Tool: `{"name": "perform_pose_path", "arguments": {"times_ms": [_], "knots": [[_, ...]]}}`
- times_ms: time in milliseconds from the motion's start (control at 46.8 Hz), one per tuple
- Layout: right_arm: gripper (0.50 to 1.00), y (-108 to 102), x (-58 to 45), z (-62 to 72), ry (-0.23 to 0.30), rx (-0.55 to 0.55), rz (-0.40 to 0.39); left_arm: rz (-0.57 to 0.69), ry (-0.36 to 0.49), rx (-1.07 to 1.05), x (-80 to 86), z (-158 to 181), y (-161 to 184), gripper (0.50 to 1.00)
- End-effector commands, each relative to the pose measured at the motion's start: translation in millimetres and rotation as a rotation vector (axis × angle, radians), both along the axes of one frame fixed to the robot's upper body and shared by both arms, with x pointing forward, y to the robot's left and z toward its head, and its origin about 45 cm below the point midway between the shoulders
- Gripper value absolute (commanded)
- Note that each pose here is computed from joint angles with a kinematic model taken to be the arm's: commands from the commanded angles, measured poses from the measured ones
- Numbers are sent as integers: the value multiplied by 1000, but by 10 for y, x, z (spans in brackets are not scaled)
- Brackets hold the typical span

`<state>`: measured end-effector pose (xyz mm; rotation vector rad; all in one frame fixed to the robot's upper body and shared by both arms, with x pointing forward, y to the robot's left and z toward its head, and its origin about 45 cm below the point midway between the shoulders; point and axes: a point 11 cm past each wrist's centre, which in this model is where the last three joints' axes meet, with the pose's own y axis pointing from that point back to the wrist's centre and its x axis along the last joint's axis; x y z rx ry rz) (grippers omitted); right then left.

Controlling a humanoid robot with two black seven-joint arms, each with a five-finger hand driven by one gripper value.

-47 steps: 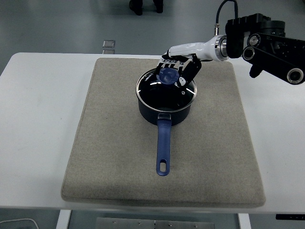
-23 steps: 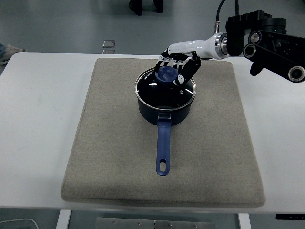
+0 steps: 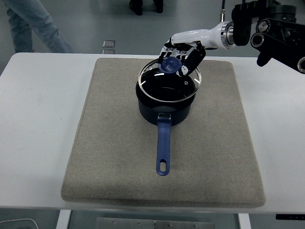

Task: Lift the pot lid and place it to the right of the pot.

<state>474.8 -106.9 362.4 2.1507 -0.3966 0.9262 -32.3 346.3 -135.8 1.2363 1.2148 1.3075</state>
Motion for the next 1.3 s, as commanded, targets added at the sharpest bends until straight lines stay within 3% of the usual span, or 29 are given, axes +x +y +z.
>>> {"name": "perform_pose_path", "arguments": {"times_ms": [0, 534, 748, 983, 1282], "knots": [[500, -46, 14, 19, -3, -1, -8, 0, 0, 0, -1, 0, 0, 1000], [500, -1019, 179, 188, -32, 6, -201, 0, 0, 0, -1, 0, 0, 1000], [500, -1255, 173, 104, -17, 58, -242, 0, 0, 0, -1, 0, 0, 1000], [500, -1613, 124, -101, 25, 106, -319, 0, 0, 0, -1, 0, 0, 1000], [500, -1724, 69, -377, 46, 121, -345, 0, 0, 0, -1, 0, 0, 1000]]}}
